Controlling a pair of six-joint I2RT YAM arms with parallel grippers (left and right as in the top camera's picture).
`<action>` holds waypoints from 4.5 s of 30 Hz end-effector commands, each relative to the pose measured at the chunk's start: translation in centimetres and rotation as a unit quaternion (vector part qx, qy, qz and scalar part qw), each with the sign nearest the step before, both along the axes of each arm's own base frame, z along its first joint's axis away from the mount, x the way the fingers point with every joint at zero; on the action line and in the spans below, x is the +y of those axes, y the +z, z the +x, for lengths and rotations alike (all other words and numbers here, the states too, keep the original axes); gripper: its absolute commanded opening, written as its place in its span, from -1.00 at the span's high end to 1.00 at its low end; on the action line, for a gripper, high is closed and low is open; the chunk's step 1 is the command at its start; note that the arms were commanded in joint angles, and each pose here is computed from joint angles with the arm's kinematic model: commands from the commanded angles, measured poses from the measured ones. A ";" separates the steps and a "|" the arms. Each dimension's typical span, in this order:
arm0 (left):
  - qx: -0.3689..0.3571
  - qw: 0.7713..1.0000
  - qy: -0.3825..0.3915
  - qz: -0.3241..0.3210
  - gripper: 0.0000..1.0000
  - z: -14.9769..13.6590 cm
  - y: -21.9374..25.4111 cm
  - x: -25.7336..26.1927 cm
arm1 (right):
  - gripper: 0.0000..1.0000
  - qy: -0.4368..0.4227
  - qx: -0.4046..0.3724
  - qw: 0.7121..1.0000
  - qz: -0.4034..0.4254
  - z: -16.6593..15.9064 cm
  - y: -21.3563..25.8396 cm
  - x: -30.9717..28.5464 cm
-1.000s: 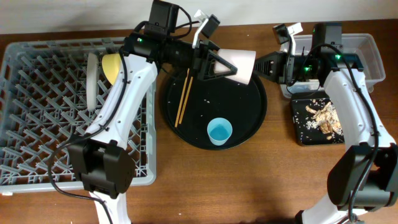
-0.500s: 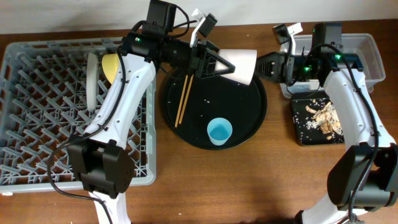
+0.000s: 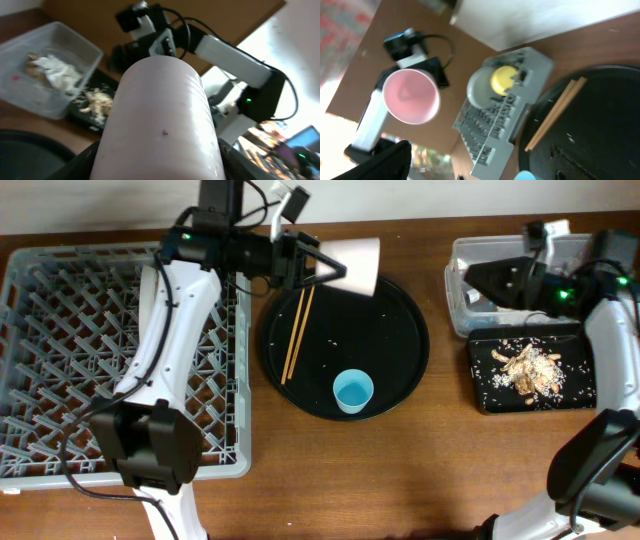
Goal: Sort waste into correct bins and load items into the dishwasher rack
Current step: 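Lower pink cup into the rack with left gripper and release, then grasp the blue cup with the right gripper and lift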
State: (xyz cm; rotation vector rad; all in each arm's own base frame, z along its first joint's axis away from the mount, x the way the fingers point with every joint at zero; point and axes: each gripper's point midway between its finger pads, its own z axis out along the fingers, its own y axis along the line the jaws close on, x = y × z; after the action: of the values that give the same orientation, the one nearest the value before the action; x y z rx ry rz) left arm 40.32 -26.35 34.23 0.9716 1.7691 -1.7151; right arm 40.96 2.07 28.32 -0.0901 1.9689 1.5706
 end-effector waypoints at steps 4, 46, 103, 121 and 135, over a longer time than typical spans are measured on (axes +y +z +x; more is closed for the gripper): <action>-0.076 0.949 0.232 0.199 0.38 3.4 1.0 4.9 | -0.79 -0.060 0.094 0.976 -0.185 -2.9 -3.9 -1.5; 0.204 0.627 0.378 0.649 0.44 -0.9 -22.4 24.2 | -0.80 -0.071 0.167 0.931 -0.318 -5.9 -6.4 -2.0; 0.130 0.734 0.376 0.551 -0.90 0.0 -9.8 16.8 | -0.02 -0.019 0.238 0.830 -0.505 -10.1 -19.5 14.5; 0.135 0.764 0.353 0.524 -0.91 -0.3 -9.6 14.7 | 0.92 -0.044 0.224 0.877 -0.422 -6.1 -14.3 13.5; 0.135 0.955 0.133 0.230 -0.92 -3.1 -2.1 3.7 | 0.92 0.109 -0.011 0.994 -0.031 -5.9 1.7 11.2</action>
State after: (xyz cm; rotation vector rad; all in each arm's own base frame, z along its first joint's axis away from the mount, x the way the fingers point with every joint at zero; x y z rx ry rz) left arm 39.58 -19.75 28.09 0.4853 2.6268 -1.0108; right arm 36.43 11.83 26.15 -0.1712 2.2625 1.4171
